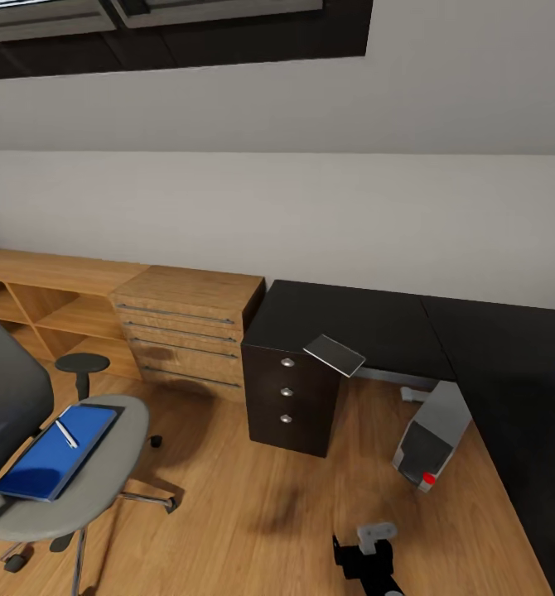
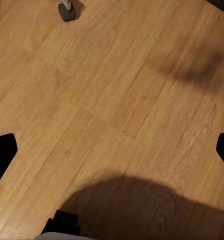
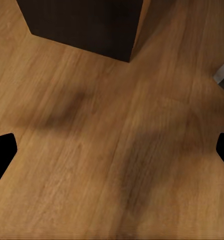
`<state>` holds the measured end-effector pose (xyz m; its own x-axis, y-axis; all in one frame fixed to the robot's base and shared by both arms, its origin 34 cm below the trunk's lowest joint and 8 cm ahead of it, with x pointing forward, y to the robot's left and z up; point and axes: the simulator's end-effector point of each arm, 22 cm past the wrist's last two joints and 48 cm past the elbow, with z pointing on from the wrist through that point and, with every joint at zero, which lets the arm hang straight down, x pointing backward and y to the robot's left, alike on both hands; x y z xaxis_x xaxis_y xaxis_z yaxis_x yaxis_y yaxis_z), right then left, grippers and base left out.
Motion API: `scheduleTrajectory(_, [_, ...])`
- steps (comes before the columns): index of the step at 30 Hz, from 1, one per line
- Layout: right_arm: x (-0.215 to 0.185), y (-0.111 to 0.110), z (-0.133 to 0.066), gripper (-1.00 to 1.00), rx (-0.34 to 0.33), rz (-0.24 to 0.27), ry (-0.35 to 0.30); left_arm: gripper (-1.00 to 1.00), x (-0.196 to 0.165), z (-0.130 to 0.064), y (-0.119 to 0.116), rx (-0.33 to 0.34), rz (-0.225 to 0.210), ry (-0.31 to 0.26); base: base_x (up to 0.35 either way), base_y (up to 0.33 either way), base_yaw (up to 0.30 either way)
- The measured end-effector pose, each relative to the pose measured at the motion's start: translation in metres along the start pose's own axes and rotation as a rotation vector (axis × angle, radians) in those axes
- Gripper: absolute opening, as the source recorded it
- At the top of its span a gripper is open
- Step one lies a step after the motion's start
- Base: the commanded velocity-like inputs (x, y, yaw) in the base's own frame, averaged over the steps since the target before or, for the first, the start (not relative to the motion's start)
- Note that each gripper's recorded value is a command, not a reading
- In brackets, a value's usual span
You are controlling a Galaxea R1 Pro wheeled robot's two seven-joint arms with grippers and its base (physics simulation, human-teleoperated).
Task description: In the bedroom, organize the workspace by keeping the computer under the desk, ensuring the monitor is on the desk, placing the keyboard on the desk next to the monitor, placing the mouse on the desk next to the keyboard, moving the folder from the swivel chair onto the desk next to the mouse, stacking the notebook on top of the folder with the pen on top of the notebook, and positioning the swivel chair next to the desk.
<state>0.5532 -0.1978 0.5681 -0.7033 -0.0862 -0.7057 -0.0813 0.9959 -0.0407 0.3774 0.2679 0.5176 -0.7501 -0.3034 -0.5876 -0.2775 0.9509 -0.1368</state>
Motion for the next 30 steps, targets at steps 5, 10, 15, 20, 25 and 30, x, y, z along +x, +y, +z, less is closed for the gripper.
scheduleTrajectory(5, [0.001, 0.000, -0.001, 1.00, 0.001, 0.005, -0.004, 1.00, 0.000, 0.000, 0.000, 0.001, 0.000, 0.000, 0.000, 0.000, 0.099])
scheduleTrajectory(10, [-0.003, 0.003, -0.001, 1.00, 0.000, 0.011, -0.025, 1.00, 0.000, 0.000, -0.001, 0.002, 0.000, 0.001, 0.000, 0.000, 0.245])
scheduleTrajectory(15, [-0.004, 0.002, -0.002, 1.00, 0.002, 0.013, -0.030, 1.00, 0.000, 0.000, 0.000, 0.001, 0.000, 0.001, 0.000, 0.000, 0.271])
scheduleTrajectory(20, [-0.005, 0.002, -0.001, 1.00, 0.004, 0.013, -0.032, 1.00, 0.000, 0.000, -0.001, 0.000, -0.002, 0.001, 0.000, 0.000, 0.276])
scheduleTrajectory(25, [-0.005, 0.002, -0.001, 1.00, 0.004, 0.013, -0.032, 1.00, 0.000, 0.000, -0.001, 0.003, 0.000, -0.001, 0.000, 0.000, 0.277])
scheduleTrajectory(30, [-0.005, 0.002, -0.001, 1.00, 0.003, 0.013, -0.032, 1.00, 0.004, -0.001, -0.014, 0.019, -0.009, 0.006, 0.000, 0.000, 0.277])
